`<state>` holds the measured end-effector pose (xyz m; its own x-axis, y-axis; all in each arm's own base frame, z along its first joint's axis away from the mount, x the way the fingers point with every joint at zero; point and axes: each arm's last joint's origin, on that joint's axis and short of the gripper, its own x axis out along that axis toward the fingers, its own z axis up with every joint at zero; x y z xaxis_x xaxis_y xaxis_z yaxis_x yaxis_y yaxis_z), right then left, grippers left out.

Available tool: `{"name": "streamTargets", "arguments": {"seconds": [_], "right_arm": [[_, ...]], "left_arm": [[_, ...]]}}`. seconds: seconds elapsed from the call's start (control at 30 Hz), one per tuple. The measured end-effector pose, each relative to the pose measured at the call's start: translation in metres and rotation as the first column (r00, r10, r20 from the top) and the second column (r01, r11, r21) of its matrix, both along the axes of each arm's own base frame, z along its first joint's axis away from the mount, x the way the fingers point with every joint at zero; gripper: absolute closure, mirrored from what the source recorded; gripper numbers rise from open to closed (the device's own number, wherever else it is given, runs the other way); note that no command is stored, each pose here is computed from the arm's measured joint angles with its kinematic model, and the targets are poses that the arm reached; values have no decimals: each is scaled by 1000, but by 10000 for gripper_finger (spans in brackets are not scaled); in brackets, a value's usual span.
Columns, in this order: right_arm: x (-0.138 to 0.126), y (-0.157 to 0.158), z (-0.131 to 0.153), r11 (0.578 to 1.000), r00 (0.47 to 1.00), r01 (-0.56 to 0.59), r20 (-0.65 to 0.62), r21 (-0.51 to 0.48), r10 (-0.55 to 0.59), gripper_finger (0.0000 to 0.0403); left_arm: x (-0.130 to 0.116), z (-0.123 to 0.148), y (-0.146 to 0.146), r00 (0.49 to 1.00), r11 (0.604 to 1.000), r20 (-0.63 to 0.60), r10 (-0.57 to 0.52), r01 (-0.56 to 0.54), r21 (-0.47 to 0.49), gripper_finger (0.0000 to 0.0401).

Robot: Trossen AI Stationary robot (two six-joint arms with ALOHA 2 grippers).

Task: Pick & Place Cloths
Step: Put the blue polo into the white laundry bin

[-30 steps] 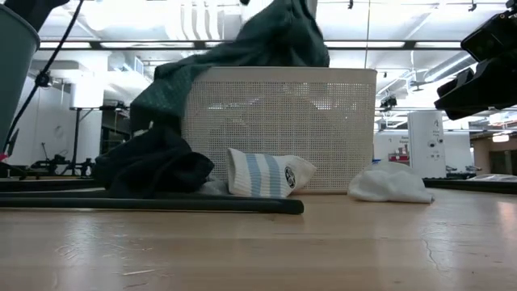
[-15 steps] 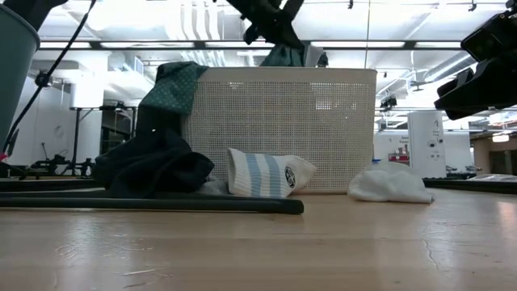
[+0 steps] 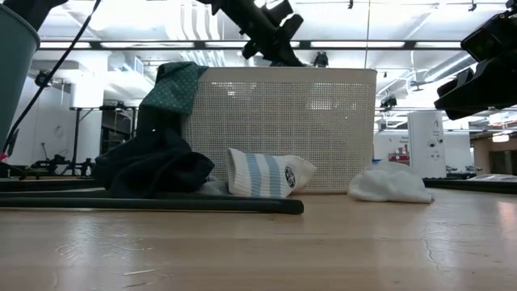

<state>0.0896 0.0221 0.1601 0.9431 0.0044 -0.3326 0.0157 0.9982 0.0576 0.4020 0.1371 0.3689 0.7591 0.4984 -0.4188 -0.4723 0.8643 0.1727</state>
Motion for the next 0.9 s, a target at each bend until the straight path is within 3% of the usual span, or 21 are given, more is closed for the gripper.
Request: {"name": "streamTargets", "arguments": {"seconds": [0.47, 0.73, 0.9], "right_arm": [[0, 0, 0, 1000, 1000, 0, 0, 0, 0, 394], [0, 0, 0, 1000, 1000, 0, 0, 0, 0, 394], [0, 0, 0, 1000, 1000, 0, 0, 0, 0, 394]], "left_arm": [[0, -28, -1, 998, 998, -69, -11, 6, -62, 378], [-3, -43, -2, 992, 993, -121, -24, 9, -117, 345], [-3, -44, -2, 992, 991, -123, -17, 1, -130, 296]]}}
